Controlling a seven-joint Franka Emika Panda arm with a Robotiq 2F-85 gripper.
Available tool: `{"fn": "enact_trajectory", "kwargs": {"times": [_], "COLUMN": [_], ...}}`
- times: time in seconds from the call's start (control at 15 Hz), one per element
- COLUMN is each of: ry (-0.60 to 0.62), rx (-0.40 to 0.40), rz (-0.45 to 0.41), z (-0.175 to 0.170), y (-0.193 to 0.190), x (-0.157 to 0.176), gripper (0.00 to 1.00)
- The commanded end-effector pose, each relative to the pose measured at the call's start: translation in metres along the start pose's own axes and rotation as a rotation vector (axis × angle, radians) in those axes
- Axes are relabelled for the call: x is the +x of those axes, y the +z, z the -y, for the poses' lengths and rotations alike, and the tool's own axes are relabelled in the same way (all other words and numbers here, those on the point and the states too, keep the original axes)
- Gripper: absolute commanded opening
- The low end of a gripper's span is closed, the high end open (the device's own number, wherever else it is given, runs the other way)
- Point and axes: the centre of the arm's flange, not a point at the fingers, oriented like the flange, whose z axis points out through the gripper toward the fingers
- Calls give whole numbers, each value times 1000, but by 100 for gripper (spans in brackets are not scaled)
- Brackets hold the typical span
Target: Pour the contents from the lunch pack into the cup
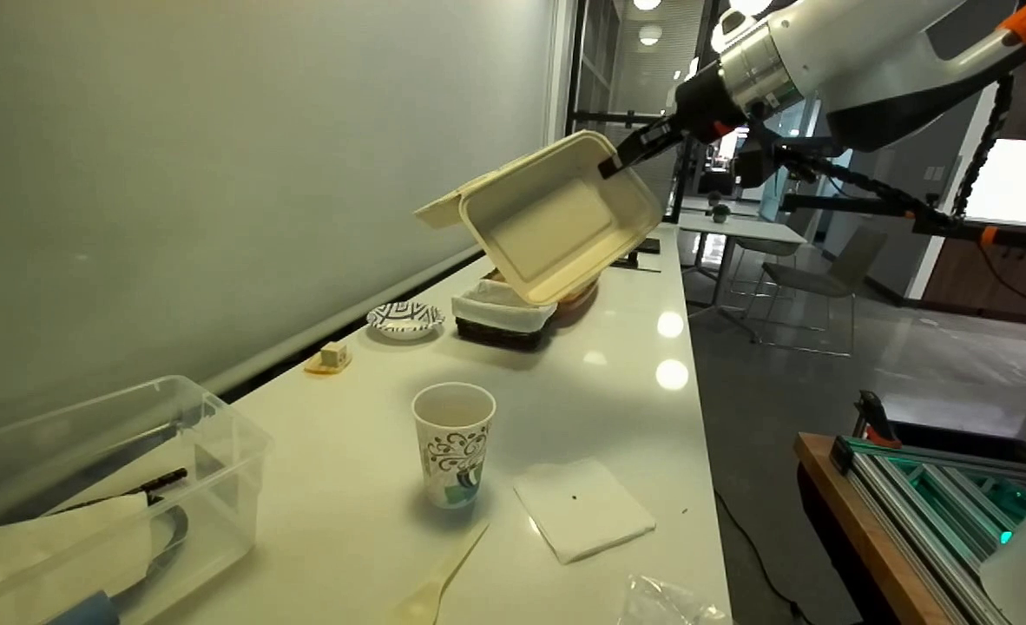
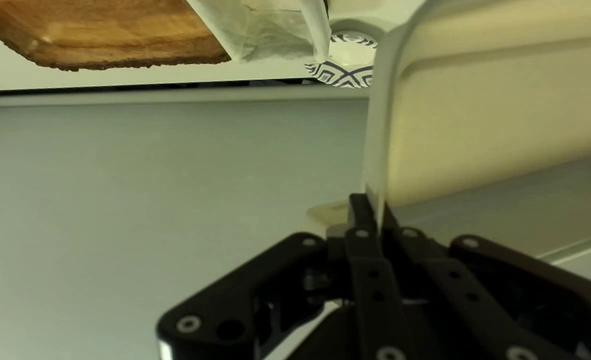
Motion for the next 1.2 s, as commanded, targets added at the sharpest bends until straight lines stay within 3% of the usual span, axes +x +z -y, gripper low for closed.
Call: {"fn": "enact_trajectory", "kwargs": {"times": [0.0,0.13,0.8,1.13], "ry": [-4,-18,7,29], "rx": [1,18,245,271], "rz": [-2,0,116,174], "z": [2,3,-13,-26], "y": [0,3,98,146], "x": [1,0,-1,-19], "gripper": [3,1,1,1]}}
